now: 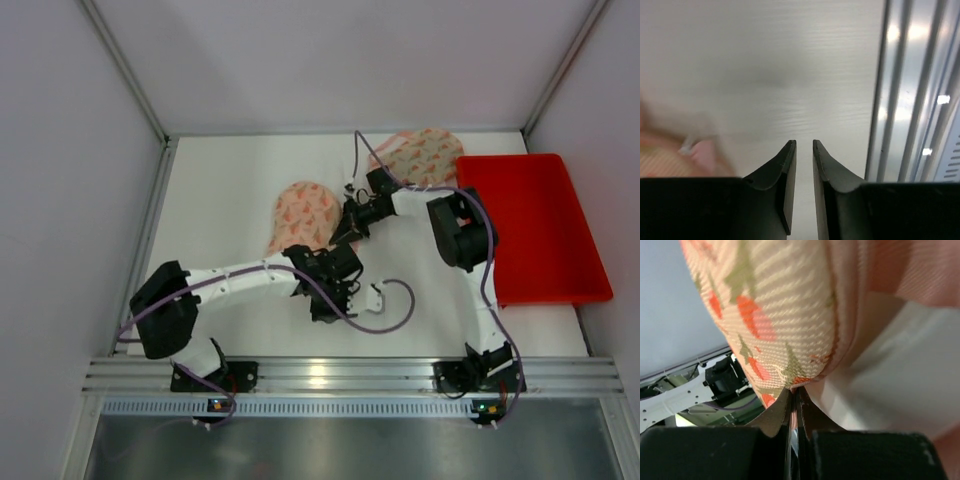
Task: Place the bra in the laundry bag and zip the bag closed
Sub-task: Zip the zipper on the laundry bag.
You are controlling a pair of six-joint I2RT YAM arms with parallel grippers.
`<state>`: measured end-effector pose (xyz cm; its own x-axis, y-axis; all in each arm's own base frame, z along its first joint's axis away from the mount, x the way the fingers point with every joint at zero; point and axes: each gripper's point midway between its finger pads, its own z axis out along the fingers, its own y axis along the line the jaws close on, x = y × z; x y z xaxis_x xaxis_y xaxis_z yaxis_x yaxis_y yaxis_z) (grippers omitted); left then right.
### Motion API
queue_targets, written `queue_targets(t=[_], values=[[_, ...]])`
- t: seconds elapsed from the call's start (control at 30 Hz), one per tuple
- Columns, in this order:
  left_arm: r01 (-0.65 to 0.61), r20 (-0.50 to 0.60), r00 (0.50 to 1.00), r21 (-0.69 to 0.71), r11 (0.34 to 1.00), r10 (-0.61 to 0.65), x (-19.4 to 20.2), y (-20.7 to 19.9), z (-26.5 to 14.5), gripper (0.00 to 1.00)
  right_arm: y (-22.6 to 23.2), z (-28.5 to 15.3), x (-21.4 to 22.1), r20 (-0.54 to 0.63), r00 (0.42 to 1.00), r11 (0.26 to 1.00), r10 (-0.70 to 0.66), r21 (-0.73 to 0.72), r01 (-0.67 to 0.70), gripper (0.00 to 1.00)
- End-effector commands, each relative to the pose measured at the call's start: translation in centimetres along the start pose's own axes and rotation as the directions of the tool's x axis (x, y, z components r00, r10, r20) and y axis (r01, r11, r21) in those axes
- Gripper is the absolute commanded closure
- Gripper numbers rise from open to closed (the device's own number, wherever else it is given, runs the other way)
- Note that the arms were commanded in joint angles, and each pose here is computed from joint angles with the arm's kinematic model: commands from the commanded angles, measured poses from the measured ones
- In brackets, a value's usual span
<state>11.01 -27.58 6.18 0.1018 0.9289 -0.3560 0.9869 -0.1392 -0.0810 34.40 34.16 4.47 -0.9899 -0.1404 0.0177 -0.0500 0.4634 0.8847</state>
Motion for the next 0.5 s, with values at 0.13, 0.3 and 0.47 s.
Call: queue_targets(t=[0.13,0.3,0.47], values=[[0.339,0.319,0.911,-0.222,0.914,-0.261,0.0,9.5,-8.5,0.57,0.5,-1.6,2.9,0.005,0.999,0.999,0.049,0.011,-0.049,0.98],[0.519,0.289,0.841,-0.193,0.833,-0.457,4.5,11.4,-7.5,0.6,1.8,-2.9,3.7,0.044,0.999,1.0,0.022,0.012,-0.023,0.5],[0.66,0.172,0.748,-0.1,0.744,-0.641,7.4,12.0,-4.0,0.71,2.4,-5.0,3.9,0.078,0.997,0.999,-0.005,0.04,0.002,0.39]])
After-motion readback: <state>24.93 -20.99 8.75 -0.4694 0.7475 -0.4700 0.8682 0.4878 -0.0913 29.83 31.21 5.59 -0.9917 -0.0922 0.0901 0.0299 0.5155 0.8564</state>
